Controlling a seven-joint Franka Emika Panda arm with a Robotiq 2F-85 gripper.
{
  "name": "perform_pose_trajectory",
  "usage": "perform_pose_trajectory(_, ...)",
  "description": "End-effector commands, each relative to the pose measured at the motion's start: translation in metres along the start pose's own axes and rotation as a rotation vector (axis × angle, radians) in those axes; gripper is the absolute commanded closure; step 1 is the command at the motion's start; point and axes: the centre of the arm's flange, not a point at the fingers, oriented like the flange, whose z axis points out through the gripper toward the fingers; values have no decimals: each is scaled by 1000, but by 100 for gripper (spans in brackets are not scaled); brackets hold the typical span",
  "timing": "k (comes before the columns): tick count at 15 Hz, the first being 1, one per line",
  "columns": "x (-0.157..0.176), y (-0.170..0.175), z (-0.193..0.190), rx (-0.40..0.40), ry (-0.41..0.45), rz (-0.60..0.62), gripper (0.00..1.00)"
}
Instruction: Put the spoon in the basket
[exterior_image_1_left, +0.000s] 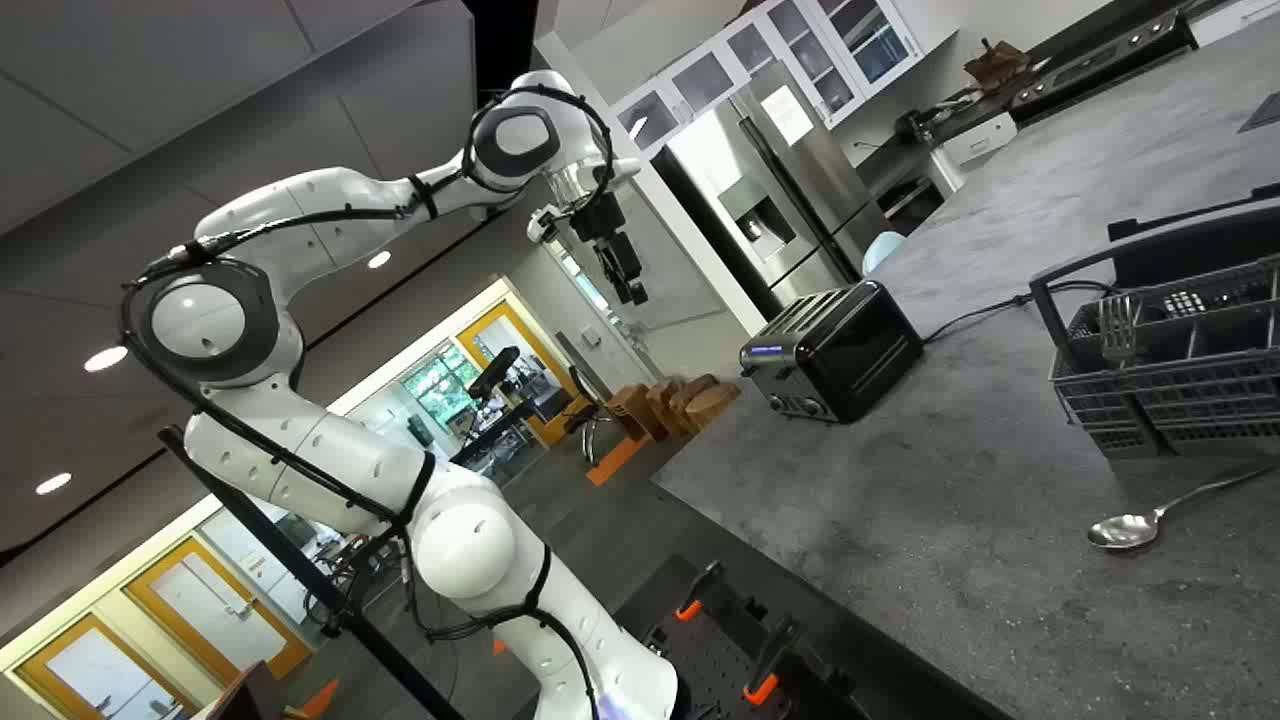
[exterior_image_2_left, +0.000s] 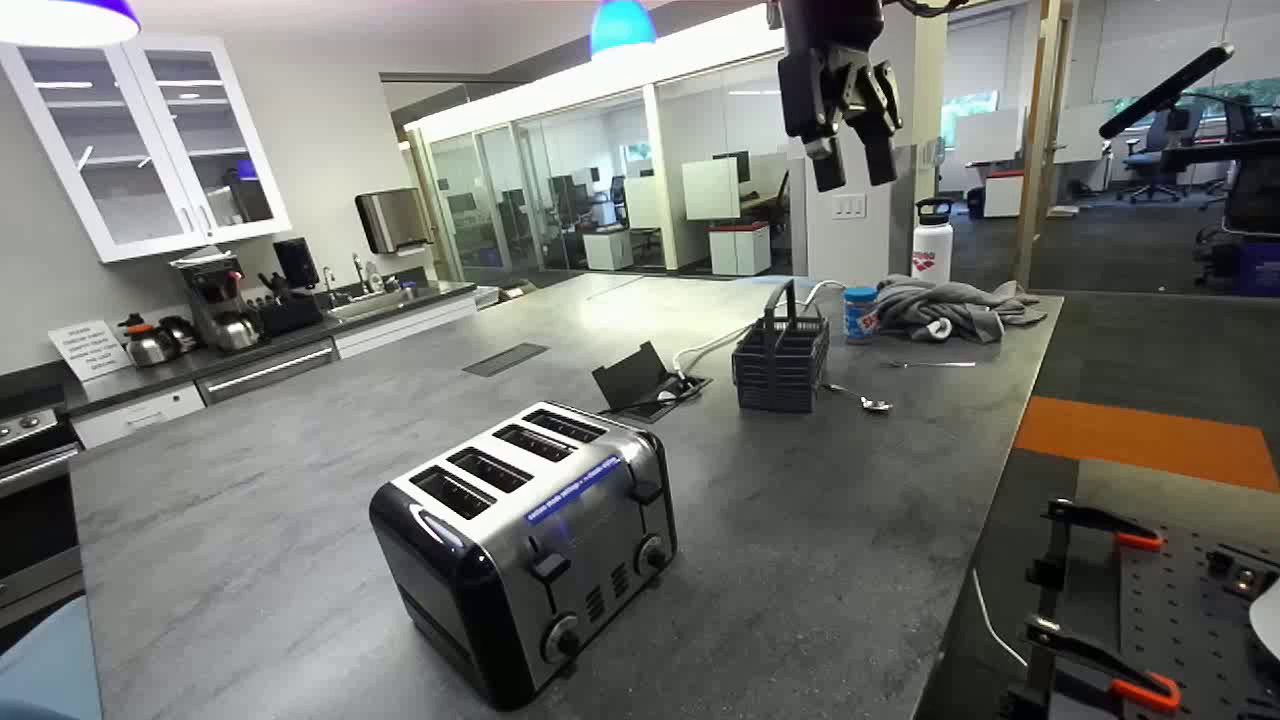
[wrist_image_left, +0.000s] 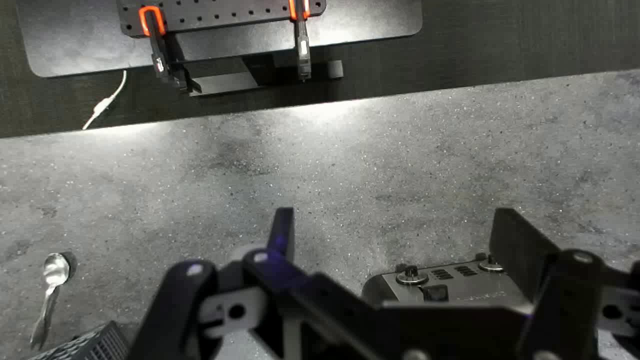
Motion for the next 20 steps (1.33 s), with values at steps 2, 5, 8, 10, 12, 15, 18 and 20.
perform_pose_trajectory(2, 0, 0, 0, 0, 0, 0, 0)
perform_pose_trajectory(5, 0, 0, 0, 0, 0, 0, 0)
perform_pose_trajectory(8, 6, 10, 2, -6, 31, 31, 0)
perform_pose_trajectory(10, 9, 25, 4, -11, 38, 43, 0)
perform_pose_trajectory(12, 12, 51, 8, -15, 53, 76, 0)
perform_pose_trajectory(15, 21, 101, 20, -2, 69, 140, 0)
perform_pose_trajectory(18, 31, 161, 40, 18, 124, 214, 0)
perform_pose_trajectory(20, 36, 200, 60, 10, 174, 226, 0)
